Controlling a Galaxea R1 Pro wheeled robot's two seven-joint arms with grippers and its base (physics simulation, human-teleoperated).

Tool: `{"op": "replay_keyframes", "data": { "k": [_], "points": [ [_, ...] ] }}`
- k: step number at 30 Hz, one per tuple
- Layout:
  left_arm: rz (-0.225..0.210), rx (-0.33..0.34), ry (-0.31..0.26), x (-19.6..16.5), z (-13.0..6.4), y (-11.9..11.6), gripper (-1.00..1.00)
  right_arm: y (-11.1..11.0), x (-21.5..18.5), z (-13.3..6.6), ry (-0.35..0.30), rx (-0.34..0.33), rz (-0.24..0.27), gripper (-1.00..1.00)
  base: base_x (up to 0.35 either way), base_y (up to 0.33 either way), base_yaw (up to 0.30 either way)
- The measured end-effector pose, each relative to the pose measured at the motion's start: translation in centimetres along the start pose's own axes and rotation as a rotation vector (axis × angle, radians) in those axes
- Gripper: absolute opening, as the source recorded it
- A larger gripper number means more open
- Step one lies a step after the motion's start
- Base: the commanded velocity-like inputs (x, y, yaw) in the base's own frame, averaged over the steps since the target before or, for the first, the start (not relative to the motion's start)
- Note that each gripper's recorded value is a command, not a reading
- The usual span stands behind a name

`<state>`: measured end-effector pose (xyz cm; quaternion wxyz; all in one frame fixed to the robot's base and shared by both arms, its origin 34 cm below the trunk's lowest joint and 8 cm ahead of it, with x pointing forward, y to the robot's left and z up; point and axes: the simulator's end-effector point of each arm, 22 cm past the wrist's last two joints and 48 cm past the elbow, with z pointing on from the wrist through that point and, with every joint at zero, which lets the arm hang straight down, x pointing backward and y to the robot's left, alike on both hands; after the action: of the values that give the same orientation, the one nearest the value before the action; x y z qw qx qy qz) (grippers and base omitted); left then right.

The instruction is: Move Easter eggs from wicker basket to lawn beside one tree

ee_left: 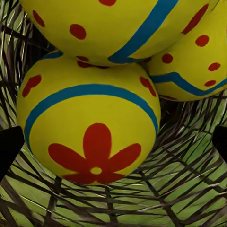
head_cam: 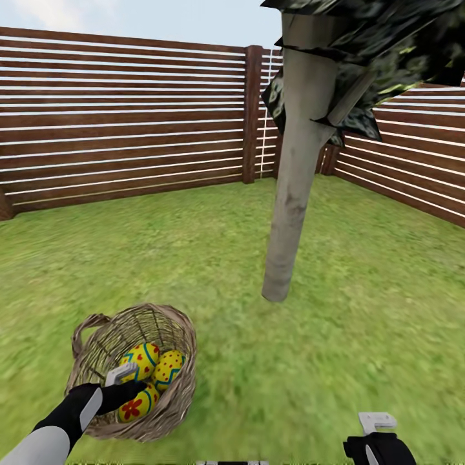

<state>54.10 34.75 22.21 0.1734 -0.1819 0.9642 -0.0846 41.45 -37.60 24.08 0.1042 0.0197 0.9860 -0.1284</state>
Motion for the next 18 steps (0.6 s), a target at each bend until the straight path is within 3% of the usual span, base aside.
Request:
{"op": "replay_keyframes", "data": {
  "k": [7, 18],
  "points": [
    [-0.011, 0.004, -0.001, 0.0, -0.03, -0.05, 1.0, -0.01, -0.16, -0.03, -0.007, 0.0, 0.001, 1.0, 0.242, 0.0, 0.0],
    [-0.013, -0.008, 0.016, 0.73, 0.66, 0.56, 1.0, 0.15, 0.56, 0.58, 0.013, 0.0, -0.004, 1.0, 0.024, 0.0, 0.0]
  ]
}}
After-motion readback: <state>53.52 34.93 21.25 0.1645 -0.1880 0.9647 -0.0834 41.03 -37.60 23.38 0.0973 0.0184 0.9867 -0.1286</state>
